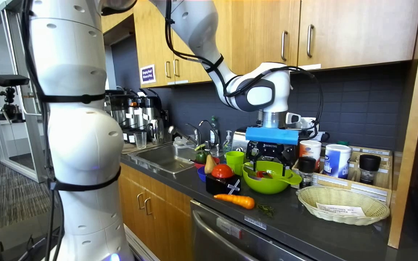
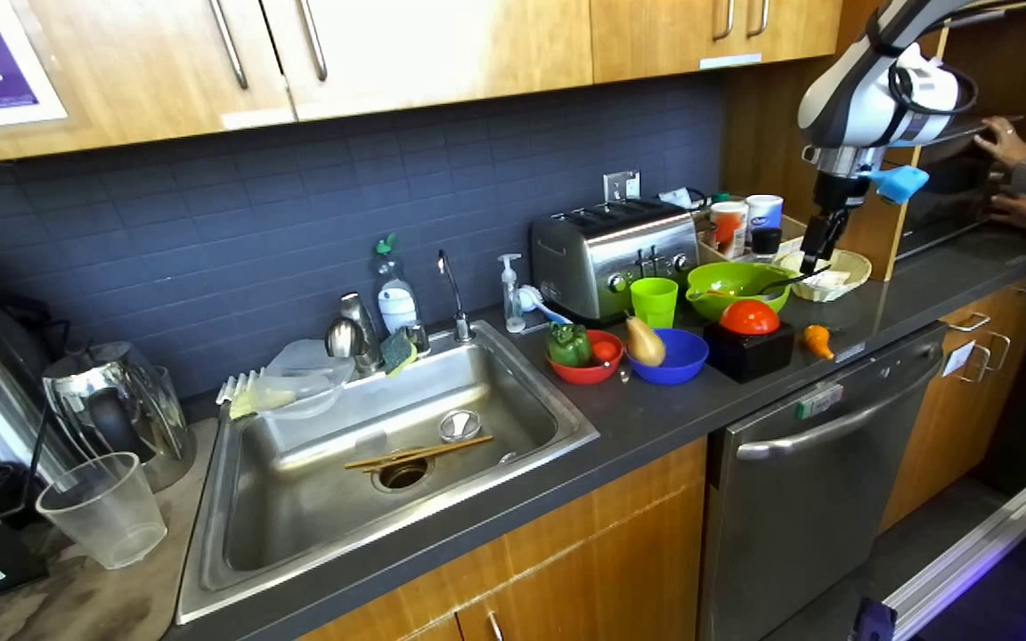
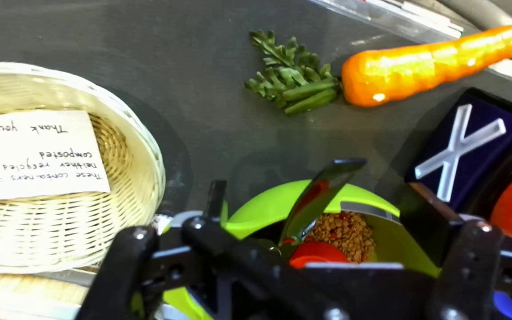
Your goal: Remove the spoon from the green bowl, put it in the white basket and then lift the orange plush toy.
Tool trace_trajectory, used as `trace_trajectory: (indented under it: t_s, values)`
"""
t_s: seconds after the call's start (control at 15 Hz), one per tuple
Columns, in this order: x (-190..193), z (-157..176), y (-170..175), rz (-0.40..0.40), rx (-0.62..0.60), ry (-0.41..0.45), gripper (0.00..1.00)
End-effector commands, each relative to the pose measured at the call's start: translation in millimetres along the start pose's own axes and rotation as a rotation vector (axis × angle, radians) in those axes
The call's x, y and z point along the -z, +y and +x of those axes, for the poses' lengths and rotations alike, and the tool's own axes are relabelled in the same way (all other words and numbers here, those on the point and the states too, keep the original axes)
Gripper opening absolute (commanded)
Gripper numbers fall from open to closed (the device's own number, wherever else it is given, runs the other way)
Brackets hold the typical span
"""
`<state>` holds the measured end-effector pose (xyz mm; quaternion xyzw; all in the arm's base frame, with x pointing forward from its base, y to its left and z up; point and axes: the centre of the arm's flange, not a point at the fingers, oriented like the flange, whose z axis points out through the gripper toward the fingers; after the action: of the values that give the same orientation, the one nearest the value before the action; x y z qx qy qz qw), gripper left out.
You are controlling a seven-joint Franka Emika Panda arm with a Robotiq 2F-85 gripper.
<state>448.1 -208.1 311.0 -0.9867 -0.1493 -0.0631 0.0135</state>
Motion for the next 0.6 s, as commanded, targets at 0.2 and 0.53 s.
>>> trace_trajectory:
  t_s: [0.2,0.53]
  values:
    - [-7,2,16,-0.084,0.179,-0.125,1.0]
    - [6,9,9,-0.157,0.281,-0.19,1.0]
